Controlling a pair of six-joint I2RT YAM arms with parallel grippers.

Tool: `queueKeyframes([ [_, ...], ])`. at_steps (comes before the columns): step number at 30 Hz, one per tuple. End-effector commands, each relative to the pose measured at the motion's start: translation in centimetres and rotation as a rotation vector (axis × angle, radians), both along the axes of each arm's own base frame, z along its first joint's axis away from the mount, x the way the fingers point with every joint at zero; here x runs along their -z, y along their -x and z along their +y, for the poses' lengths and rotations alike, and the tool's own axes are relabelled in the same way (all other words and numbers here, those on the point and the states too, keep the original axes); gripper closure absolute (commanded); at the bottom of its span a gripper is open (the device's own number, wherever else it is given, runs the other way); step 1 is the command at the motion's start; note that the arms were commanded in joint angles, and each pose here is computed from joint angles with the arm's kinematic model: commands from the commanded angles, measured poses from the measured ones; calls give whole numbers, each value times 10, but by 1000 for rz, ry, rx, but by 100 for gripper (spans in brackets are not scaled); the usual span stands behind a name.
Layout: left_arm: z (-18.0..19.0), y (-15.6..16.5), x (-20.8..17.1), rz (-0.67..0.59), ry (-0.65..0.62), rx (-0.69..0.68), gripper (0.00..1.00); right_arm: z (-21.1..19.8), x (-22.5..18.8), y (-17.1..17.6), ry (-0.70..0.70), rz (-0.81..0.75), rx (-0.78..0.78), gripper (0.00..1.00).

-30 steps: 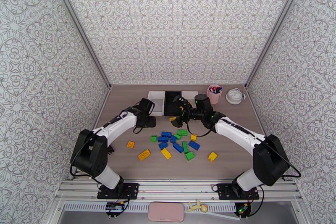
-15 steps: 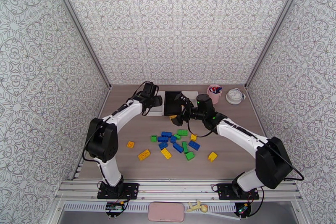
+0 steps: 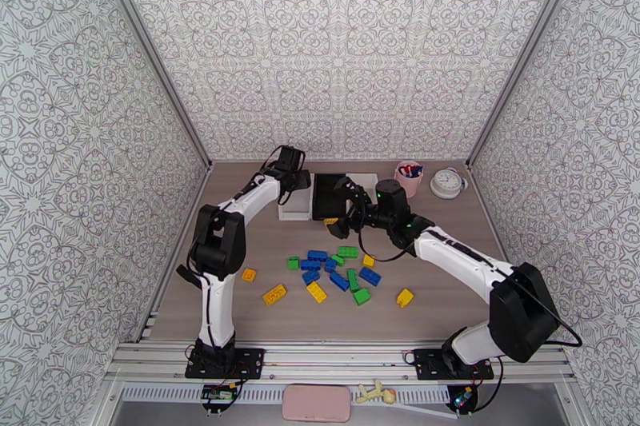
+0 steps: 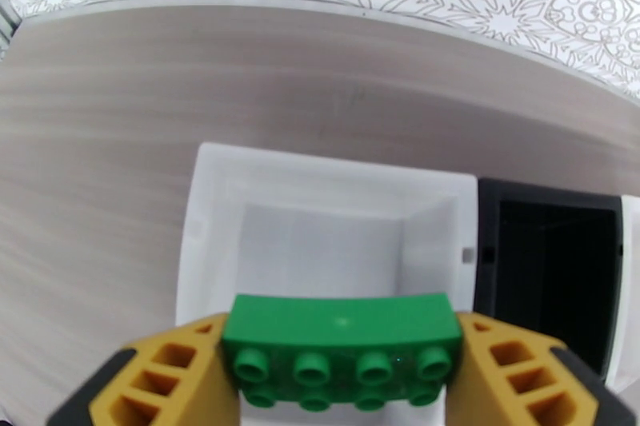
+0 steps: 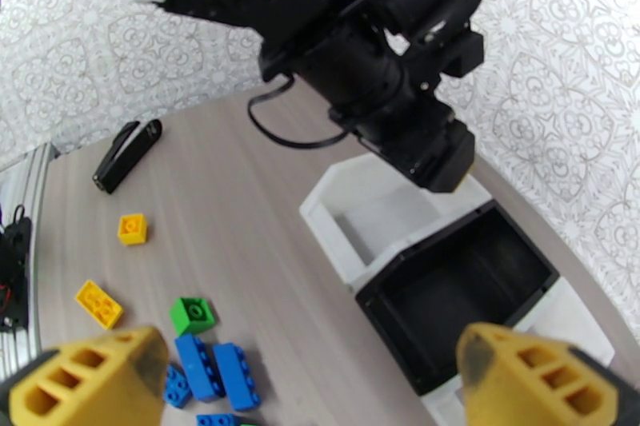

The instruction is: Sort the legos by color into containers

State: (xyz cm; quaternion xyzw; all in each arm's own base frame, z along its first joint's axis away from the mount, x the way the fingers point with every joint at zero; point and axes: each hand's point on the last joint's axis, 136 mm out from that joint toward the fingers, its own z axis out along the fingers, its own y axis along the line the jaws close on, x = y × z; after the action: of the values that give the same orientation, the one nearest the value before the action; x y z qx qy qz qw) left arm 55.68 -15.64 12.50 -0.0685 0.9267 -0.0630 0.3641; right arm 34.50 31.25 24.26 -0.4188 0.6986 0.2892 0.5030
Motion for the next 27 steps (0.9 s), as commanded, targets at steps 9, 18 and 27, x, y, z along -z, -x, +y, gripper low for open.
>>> queueKeyframes([
  [9,-4,2,-34,-42,38,35,23,-6,15,-8,89,68,57,0],
  [18,17,43,-78,-127,88,-7,5,6,46,-3,219,108,14,0],
  [27,60,92,-96,-148,270,-96,0,31,88,3,448,168,-37,4],
])
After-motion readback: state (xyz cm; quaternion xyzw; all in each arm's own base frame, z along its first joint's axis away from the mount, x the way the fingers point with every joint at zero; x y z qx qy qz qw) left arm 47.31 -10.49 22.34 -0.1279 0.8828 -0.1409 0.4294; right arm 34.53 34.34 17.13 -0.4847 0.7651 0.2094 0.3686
